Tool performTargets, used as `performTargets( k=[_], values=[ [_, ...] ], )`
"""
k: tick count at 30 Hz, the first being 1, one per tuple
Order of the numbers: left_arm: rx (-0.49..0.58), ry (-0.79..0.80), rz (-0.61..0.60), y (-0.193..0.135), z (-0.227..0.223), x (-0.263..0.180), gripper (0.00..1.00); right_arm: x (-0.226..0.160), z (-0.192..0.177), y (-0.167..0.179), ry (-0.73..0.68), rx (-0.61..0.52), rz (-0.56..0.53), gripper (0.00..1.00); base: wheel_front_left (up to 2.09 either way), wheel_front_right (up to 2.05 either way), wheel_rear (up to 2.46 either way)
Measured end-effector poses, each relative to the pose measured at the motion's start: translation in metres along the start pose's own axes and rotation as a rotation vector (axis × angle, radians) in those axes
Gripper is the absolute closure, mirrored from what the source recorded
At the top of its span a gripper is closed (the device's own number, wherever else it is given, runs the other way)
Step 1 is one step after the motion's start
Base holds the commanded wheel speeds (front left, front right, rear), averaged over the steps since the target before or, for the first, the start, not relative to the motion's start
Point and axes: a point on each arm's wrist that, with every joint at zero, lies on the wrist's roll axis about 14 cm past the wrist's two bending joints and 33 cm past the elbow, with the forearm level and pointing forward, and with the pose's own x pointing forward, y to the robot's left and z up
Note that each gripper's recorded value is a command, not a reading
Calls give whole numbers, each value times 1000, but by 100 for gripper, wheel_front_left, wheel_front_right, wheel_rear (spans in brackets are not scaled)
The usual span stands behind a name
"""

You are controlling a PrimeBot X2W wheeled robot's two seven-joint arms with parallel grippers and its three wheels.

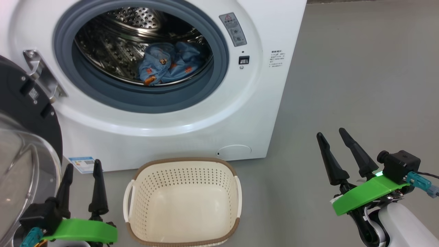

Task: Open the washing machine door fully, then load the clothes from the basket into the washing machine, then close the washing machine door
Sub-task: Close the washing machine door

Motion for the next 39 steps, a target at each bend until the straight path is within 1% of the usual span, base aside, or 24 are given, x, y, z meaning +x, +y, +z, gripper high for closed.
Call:
performTargets(
  k=[8,14,39],
  values=[
    [-7,1,1,0,0,0,0,0,0,0,0,1,0,0,-156,156,0],
    [-8,8,4,1,-3,-1,0,0,-2,0,4,2,-1,0,-96,96,0],
    [-8,4,-11,-4,-1,-2,0,-1,2,1,-3,-4,4,0,-5,5,0]
  ],
)
